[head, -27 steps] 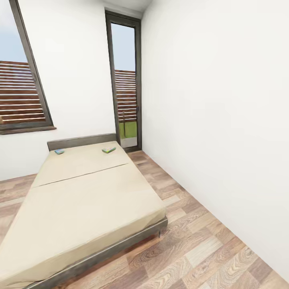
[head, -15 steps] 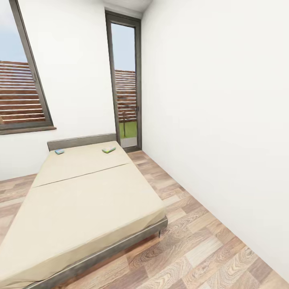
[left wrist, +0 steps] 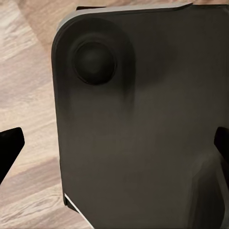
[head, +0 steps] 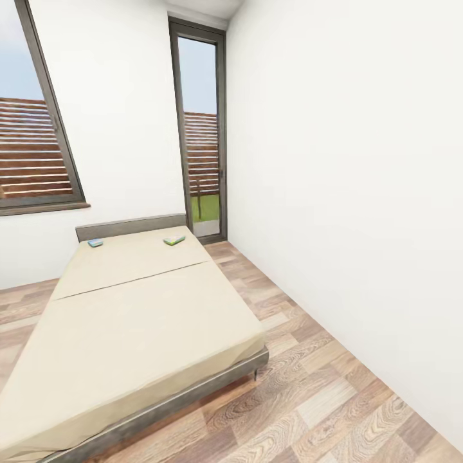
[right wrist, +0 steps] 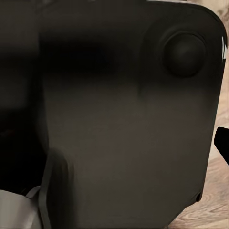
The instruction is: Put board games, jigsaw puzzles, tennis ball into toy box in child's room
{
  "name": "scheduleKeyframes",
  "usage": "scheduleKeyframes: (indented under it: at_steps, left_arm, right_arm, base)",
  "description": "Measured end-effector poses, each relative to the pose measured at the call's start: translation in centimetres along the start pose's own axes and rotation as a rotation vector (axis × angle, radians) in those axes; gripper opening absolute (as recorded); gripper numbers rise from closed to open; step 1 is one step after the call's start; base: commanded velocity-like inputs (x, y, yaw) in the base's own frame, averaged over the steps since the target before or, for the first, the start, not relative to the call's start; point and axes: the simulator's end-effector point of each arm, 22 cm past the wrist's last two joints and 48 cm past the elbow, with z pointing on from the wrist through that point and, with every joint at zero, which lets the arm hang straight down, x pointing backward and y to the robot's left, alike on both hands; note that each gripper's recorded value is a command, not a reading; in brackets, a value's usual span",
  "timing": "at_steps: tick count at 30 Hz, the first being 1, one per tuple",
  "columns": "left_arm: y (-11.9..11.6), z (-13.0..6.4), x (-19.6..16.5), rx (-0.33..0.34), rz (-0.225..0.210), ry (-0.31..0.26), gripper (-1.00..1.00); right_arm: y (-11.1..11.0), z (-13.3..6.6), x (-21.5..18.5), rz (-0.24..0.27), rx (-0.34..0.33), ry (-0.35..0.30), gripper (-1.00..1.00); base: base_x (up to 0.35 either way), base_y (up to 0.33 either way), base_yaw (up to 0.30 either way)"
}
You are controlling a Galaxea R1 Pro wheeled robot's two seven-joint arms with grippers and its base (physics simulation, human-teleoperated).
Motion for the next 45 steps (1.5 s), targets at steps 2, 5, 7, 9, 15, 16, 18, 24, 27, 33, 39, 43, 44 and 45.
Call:
scheduleKeyframes:
  at_steps: [2,5,7,9,15,16,18,24,27,33,39,43,44,45]
  left_arm:
    - [0.0,0.0,0.0,0.000,0.002,0.000,1.00]
    - [0.0,0.0,0.0,0.000,0.004,0.000,1.00]
    - [0.0,0.0,0.0,0.001,0.004,-0.001,1.00]
    - [-0.1,0.0,0.0,0.001,0.001,-0.001,1.00]
    - [-0.3,0.0,0.0,0.004,-0.009,-0.001,1.00]
    - [-0.4,0.0,0.0,0.004,-0.009,-0.001,1.00]
    - [-0.5,0.0,0.0,0.005,-0.010,-0.001,1.00]
    - [-0.5,0.0,0.0,0.005,-0.013,0.000,1.00]
    - [-0.5,-0.2,0.0,0.005,-0.013,0.001,1.00]
    - [-0.5,-1.2,0.0,0.006,-0.011,0.003,1.00]
    - [-0.6,-2.2,0.0,0.006,0.000,0.003,1.00]
    - [-0.5,-2.8,-0.1,0.005,0.003,0.003,1.00]
    - [-0.5,-3.0,-0.1,0.005,0.003,0.003,1.00]
    - [-0.4,-3.1,-0.1,0.004,0.003,0.003,1.00]
  right_arm:
    - [0.0,0.0,-0.2,0.000,0.000,-0.011,1.00]
    - [-0.2,0.0,-0.6,-0.001,0.002,-0.028,1.00]
    - [-0.6,0.0,-0.8,-0.006,0.006,-0.035,1.00]
    - [-0.8,0.0,-0.8,-0.005,0.008,-0.037,1.00]
    - [-1.1,0.0,-0.9,0.003,0.014,-0.040,1.00]
    - [-1.2,0.0,-0.9,0.003,0.015,-0.040,1.00]
    - [-1.2,0.0,-0.9,0.002,0.015,-0.041,1.00]
    - [-1.1,0.0,-0.9,0.002,0.014,-0.041,1.00]
    - [-1.1,-0.2,-0.9,0.003,0.014,-0.041,1.00]
    - [-1.1,-1.2,-0.9,0.005,0.015,-0.041,1.00]
    - [-1.3,-2.2,-0.9,0.004,0.019,-0.040,1.00]
    - [-1.5,-2.8,-0.9,0.002,0.022,-0.040,1.00]
    - [-1.5,-3.0,-0.9,0.001,0.022,-0.040,1.00]
    - [-1.6,-3.2,-1.0,0.000,0.022,-0.041,1.00]
  base:
    - [0.000,0.000,0.000]
    - [0.000,0.000,0.000]
    - [0.000,0.000,0.000]
    - [0.000,0.000,0.000]
    - [0.000,0.000,0.000]
    - [0.000,0.000,0.000]
    - [0.000,0.000,0.000]
    - [0.000,0.000,0.050]
    - [0.000,0.000,0.195]
    - [0.000,0.000,0.253]
    - [0.000,0.000,0.224]
    - [0.000,0.000,0.061]
    - [0.000,0.000,0.024]
    - [0.000,0.000,0.019]
